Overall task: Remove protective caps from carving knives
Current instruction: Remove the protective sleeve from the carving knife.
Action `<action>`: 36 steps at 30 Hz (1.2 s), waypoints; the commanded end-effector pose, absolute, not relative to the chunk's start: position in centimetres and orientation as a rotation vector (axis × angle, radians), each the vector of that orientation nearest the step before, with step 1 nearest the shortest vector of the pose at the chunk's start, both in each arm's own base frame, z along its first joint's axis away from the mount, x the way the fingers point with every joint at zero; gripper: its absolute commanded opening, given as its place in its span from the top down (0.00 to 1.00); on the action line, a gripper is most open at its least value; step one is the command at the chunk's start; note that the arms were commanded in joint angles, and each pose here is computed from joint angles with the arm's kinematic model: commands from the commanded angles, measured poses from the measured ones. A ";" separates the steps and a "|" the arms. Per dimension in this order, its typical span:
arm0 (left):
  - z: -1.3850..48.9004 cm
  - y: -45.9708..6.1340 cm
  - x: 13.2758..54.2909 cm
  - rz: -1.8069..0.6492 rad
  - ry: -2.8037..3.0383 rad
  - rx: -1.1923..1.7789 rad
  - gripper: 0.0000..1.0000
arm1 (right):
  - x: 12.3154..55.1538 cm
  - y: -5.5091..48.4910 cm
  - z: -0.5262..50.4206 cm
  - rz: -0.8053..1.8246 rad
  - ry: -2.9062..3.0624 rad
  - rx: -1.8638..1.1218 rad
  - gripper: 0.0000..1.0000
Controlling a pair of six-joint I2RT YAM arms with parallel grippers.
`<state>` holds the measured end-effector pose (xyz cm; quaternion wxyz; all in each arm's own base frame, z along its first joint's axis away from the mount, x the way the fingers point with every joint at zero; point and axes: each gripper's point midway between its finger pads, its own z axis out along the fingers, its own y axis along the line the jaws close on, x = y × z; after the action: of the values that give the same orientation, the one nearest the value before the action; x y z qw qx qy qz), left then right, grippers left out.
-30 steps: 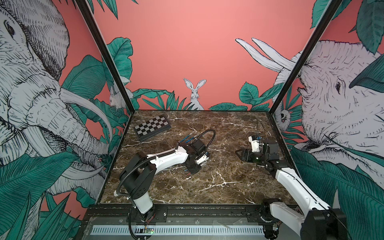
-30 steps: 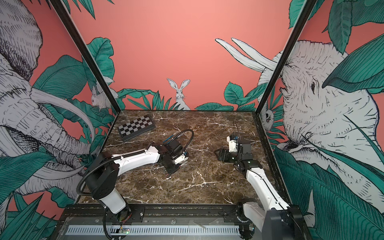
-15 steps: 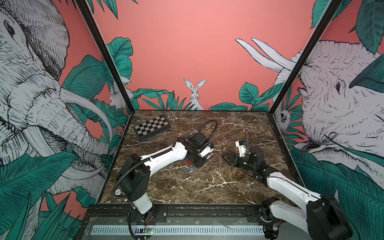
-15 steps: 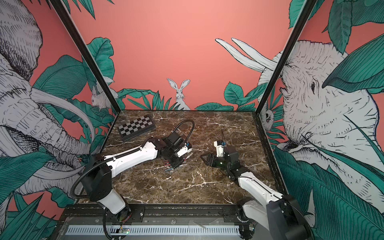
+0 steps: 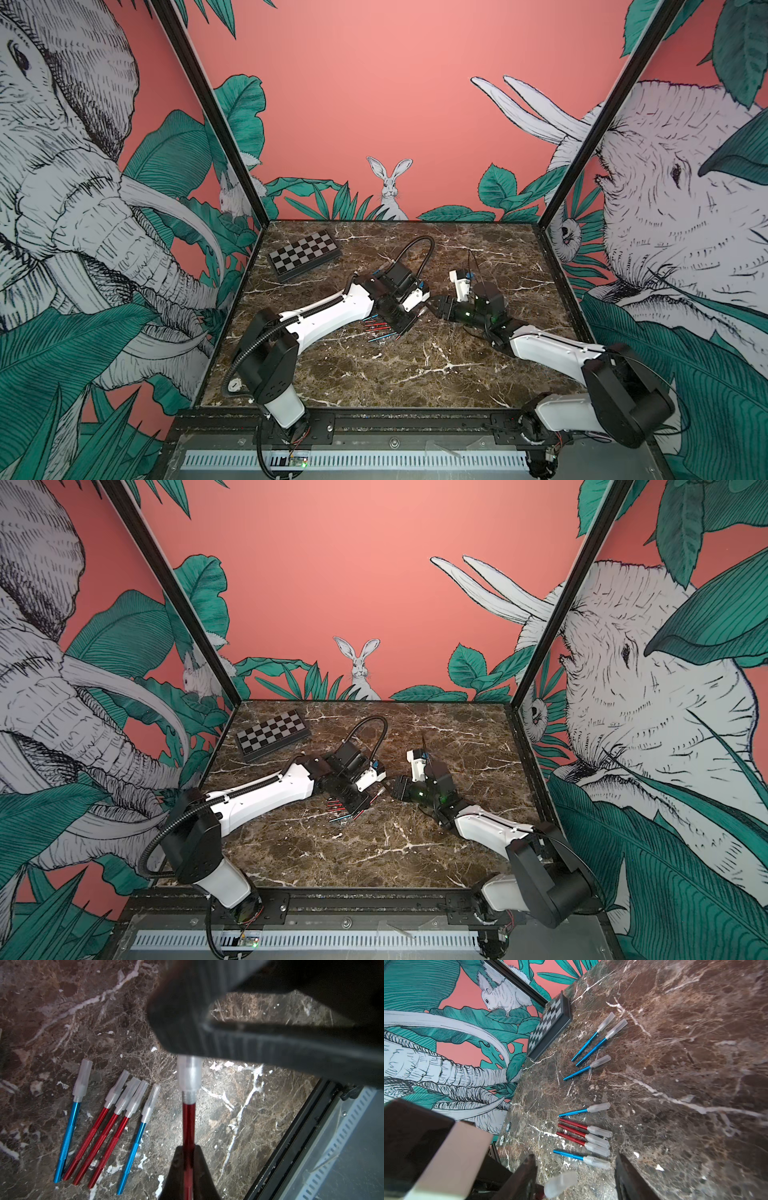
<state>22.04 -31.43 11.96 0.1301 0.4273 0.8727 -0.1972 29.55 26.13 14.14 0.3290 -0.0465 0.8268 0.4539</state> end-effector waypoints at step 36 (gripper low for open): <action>13.4 -31.9 22.8 -0.574 2.492 1.194 0.95 | 30.1 26.7 14.9 1.156 2.117 -0.022 0.84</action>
<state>22.88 -31.84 12.41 0.1514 0.4170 0.8742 -0.1974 29.62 27.54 15.22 0.3404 -0.0217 0.8132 0.4715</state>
